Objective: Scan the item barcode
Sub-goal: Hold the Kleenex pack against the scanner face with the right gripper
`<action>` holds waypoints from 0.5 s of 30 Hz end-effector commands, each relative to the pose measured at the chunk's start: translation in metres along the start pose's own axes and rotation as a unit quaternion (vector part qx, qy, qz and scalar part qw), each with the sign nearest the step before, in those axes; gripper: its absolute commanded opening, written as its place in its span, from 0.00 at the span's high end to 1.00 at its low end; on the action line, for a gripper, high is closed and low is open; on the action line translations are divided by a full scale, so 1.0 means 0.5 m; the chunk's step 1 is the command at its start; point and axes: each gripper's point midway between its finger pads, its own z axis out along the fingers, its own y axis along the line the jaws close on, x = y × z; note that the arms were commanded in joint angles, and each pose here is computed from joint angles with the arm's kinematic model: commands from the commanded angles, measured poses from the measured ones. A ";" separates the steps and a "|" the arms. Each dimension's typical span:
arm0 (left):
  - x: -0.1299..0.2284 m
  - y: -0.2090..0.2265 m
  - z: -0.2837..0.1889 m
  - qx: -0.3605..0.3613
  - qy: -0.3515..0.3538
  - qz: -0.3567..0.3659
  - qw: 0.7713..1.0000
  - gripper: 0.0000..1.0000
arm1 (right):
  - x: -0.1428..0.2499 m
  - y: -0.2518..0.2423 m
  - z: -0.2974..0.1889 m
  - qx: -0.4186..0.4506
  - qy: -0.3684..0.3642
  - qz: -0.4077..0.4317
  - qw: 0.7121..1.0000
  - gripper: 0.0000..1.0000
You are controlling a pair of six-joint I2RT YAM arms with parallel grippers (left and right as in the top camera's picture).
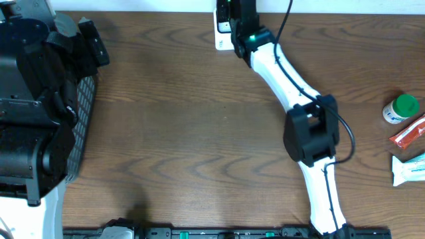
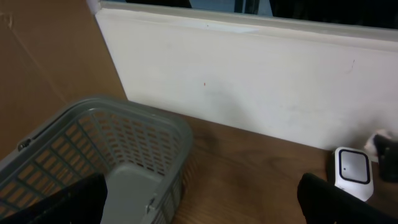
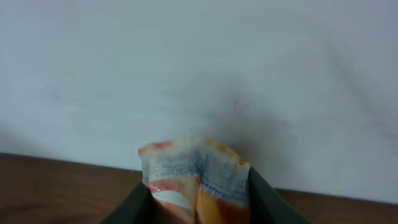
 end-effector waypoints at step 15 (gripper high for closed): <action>0.001 0.005 -0.001 -0.004 0.000 -0.005 1.000 0.02 | 0.200 -0.013 0.082 0.020 0.049 -0.042 0.998 0.64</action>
